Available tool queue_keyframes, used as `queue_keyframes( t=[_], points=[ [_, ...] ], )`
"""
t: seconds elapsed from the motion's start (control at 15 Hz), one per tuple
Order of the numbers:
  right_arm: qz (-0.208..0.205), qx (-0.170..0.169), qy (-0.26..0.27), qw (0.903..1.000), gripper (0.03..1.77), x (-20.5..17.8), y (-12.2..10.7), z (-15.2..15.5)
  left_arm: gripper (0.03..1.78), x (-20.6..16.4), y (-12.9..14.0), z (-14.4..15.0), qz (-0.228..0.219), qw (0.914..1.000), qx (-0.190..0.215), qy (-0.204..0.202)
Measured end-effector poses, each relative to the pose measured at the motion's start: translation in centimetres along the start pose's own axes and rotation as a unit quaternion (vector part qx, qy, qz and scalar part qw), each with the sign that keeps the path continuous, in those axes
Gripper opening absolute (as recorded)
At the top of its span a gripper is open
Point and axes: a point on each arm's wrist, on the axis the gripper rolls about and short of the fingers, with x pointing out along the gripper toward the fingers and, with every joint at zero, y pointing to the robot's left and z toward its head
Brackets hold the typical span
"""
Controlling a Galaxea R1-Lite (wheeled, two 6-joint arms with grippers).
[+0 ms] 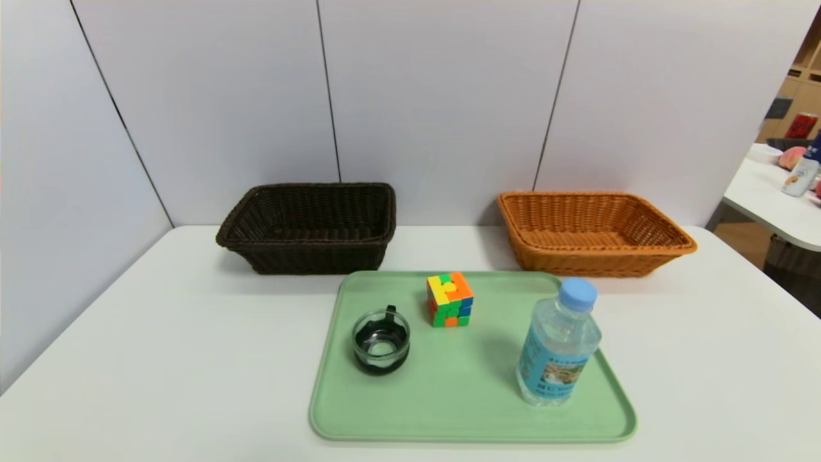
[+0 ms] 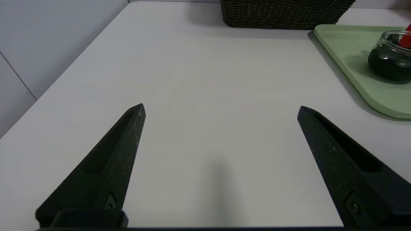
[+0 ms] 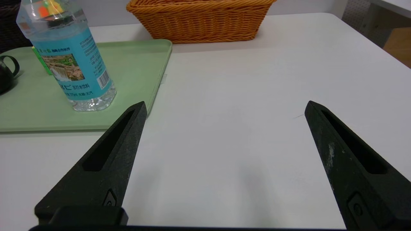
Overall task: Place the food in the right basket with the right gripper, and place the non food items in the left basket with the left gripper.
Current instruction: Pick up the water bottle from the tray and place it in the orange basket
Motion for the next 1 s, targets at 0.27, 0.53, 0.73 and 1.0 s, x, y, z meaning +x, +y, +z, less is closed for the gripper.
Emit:
queue_keyframes(
  t=[0.27,0.53,0.73,1.0],
  points=[
    [0.0,0.0,0.0,1.0,1.7,0.0,0.0,0.0,1.69,0.0,0.0,0.0,0.0,1.0,0.001,0.0],
    [0.0,-0.001,-0.001,1.0,1.7,0.0,0.0,0.01,1.69,0.0,0.0,0.01,0.0,1.0,0.008,-0.001],
    [0.0,-0.001,-0.001,1.0,1.7,0.0,0.0,0.01,1.69,0.0,-0.01,0.01,-0.001,1.0,0.009,-0.001],
    [0.0,0.0,0.0,1.0,1.7,0.0,0.0,0.0,1.69,-0.01,-0.01,0.02,-0.002,0.9999,0.011,0.0]
  ],
)
